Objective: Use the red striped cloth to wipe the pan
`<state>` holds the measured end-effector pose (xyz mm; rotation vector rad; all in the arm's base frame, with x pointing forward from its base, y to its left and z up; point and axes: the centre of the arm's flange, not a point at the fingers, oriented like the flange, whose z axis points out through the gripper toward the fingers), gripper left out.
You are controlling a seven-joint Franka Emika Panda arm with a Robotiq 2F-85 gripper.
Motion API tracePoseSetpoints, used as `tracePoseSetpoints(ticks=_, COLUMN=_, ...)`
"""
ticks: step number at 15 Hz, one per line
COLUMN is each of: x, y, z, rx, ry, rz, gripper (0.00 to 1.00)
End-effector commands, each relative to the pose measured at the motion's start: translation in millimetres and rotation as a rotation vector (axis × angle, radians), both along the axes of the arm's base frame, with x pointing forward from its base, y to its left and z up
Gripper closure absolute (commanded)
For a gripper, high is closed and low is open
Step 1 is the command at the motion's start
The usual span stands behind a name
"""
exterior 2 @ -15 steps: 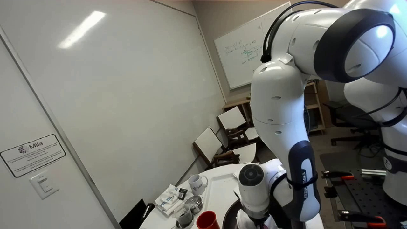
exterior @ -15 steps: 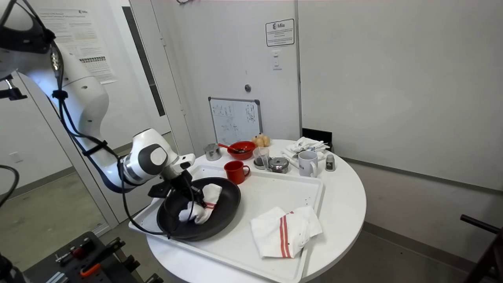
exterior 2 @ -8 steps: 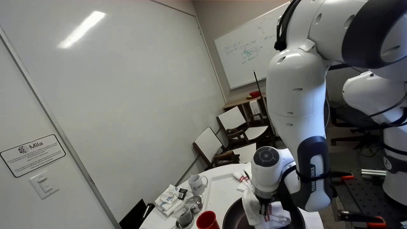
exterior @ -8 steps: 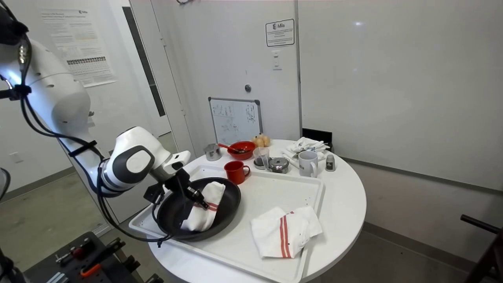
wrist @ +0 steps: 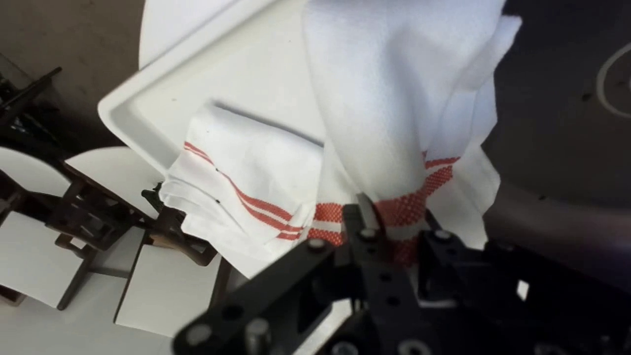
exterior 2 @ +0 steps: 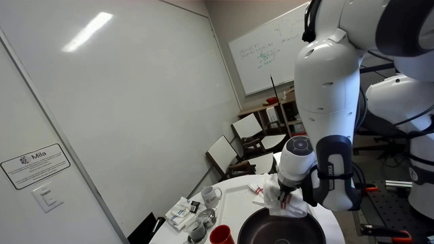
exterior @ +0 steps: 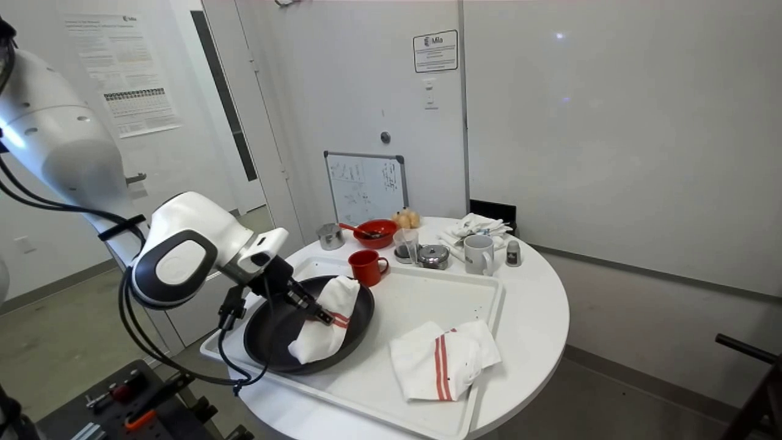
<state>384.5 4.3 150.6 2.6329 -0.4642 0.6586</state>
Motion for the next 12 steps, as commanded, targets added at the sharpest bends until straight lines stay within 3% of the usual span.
tracePoseSetpoints(ticks=1, x=-24, y=-43, z=32, rx=0.072, ry=-0.078, rz=-0.091, gripper=0.96)
tracePoseSetpoints(ticks=7, x=-19, y=-115, z=62, rx=0.172, ry=-0.135, rz=-0.25, gripper=0.96)
tracePoseSetpoints(ticks=12, x=-5, y=-156, z=68, rx=0.303, ry=-0.067, rz=-0.139, gripper=0.96)
